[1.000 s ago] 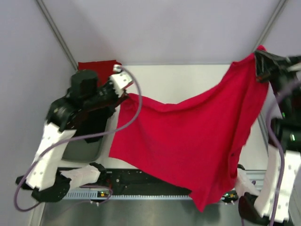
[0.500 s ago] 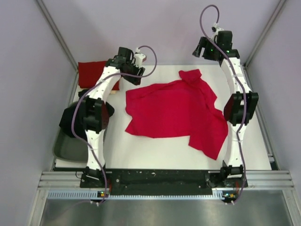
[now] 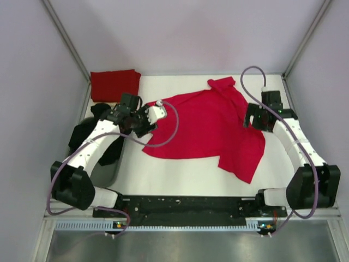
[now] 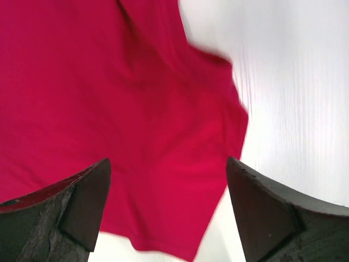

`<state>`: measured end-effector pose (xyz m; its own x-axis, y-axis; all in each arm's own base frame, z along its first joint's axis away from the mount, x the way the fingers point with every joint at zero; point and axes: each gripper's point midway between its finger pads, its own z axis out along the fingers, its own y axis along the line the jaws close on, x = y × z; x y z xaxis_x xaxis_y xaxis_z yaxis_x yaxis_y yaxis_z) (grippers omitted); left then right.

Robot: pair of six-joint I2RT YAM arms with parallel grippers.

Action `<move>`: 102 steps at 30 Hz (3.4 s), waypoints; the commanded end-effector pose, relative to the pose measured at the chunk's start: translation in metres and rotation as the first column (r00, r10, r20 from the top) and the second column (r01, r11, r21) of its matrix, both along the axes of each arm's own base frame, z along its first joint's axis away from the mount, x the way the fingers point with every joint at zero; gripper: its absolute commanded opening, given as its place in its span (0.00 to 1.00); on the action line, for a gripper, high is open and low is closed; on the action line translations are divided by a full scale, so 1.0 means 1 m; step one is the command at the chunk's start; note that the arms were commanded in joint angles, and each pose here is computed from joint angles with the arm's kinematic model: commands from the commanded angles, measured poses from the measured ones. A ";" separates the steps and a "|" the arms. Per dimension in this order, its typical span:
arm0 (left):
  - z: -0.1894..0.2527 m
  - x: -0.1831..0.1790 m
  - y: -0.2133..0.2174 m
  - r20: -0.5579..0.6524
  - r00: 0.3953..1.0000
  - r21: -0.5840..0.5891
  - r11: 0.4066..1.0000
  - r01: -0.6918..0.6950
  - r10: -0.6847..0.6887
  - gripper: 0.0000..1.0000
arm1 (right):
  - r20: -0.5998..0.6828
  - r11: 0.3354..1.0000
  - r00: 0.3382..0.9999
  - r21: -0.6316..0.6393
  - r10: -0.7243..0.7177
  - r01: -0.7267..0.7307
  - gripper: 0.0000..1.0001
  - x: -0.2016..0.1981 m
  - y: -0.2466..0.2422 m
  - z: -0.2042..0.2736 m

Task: Fold and stack the t-shirts
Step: Flatten out the tshirt

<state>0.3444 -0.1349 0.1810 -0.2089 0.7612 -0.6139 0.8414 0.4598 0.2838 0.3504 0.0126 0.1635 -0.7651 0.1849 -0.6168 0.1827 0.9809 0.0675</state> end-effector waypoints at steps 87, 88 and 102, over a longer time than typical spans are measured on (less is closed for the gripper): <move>0.324 0.178 0.060 0.833 0.424 -0.117 0.863 -0.491 0.355 0.00 | 0.804 0.993 0.594 0.067 0.004 -0.096 0.00 0.064 -0.034 0.371; 0.309 0.176 0.057 0.815 0.475 -0.080 0.876 -0.476 0.333 0.00 | 0.769 0.990 0.639 0.079 0.012 -0.114 0.00 0.058 -0.030 0.345; -0.026 0.017 0.076 0.145 0.965 0.347 0.902 -0.255 0.217 0.00 | 0.190 0.913 0.982 0.404 -0.019 -0.060 0.00 -0.092 0.044 0.018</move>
